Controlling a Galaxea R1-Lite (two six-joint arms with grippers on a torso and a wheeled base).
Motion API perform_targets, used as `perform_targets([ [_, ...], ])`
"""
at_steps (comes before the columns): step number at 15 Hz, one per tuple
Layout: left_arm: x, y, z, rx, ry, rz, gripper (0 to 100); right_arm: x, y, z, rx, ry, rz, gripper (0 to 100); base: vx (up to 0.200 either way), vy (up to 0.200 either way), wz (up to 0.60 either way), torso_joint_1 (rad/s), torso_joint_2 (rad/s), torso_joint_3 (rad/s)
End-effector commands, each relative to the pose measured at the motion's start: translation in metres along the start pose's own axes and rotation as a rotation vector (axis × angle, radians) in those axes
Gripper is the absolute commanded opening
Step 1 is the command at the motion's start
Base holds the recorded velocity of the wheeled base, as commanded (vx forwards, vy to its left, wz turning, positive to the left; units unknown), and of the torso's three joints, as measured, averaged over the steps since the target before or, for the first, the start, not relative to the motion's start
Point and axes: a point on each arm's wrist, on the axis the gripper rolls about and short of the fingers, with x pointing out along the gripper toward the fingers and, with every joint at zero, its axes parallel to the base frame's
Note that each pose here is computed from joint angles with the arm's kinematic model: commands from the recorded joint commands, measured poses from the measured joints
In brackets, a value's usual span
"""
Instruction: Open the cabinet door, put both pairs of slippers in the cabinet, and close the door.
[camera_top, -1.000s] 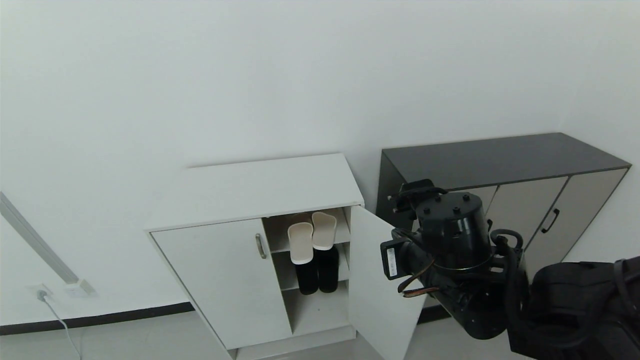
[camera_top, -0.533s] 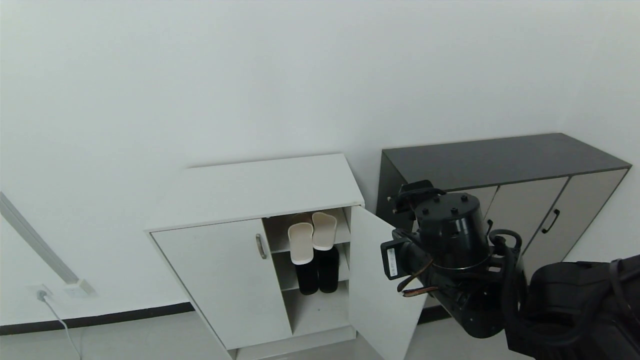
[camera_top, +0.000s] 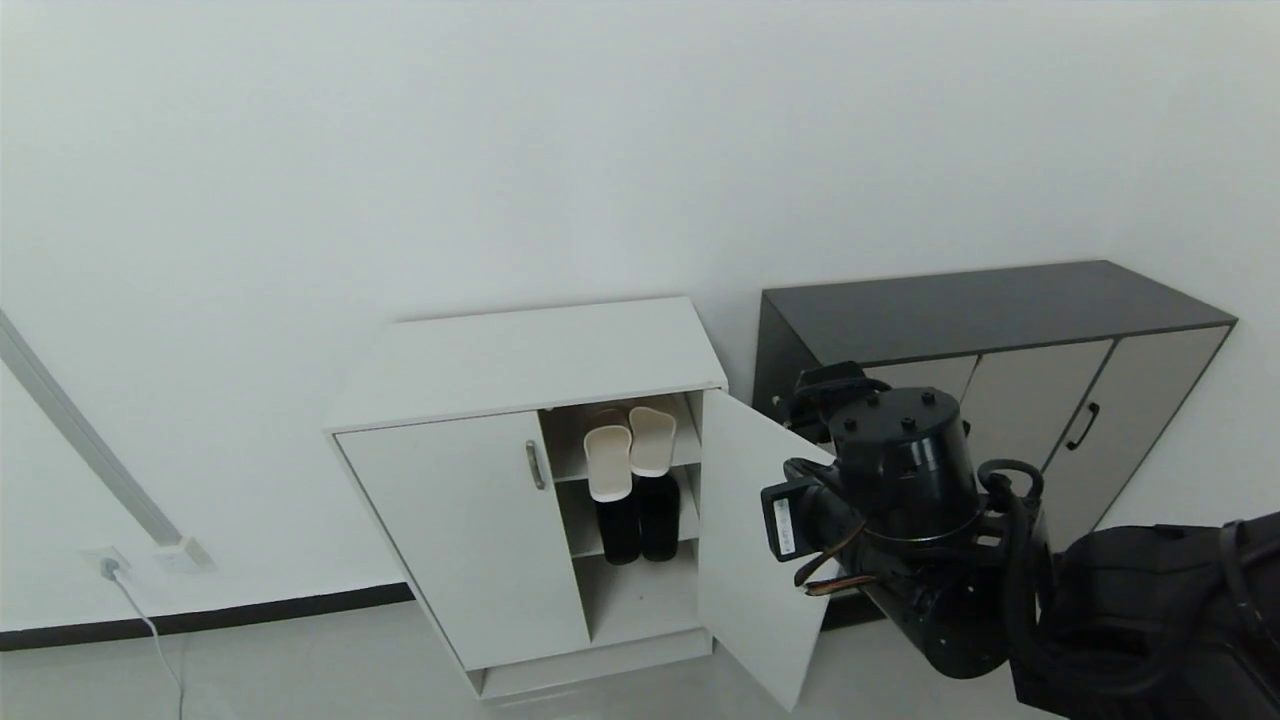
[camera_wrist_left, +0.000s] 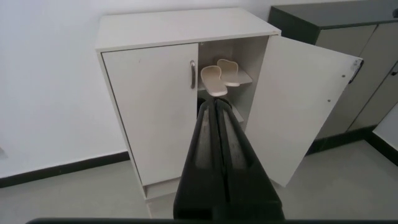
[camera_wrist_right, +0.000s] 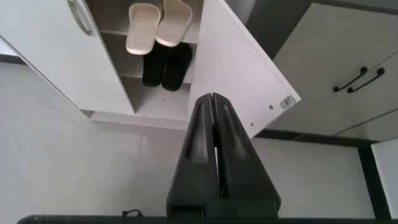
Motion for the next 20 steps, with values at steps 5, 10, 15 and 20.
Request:
perform_targets([
  [5,0.0,0.0,0.0,-0.001,0.0,0.0,0,0.014,-0.01,0.001,0.017,-0.002,-0.011,0,0.0,0.0,0.0,0.0,0.0,0.0],
  [10,0.0,0.0,0.0,-0.001,0.0,0.0,0,0.054,-0.036,0.008,0.055,-0.016,-0.068,0,0.0,0.0,0.0,0.0,0.0,0.0],
  [15,0.0,0.0,0.0,0.001,0.0,0.0,0,0.106,-0.071,0.006,0.101,0.002,-0.095,0,0.0,0.0,0.0,0.0,0.0,0.0],
  [20,0.0,0.0,0.0,0.001,0.0,-0.001,0,0.148,-0.096,-0.007,0.165,0.05,-0.115,0,0.0,0.0,0.0,0.0,0.0,0.0],
])
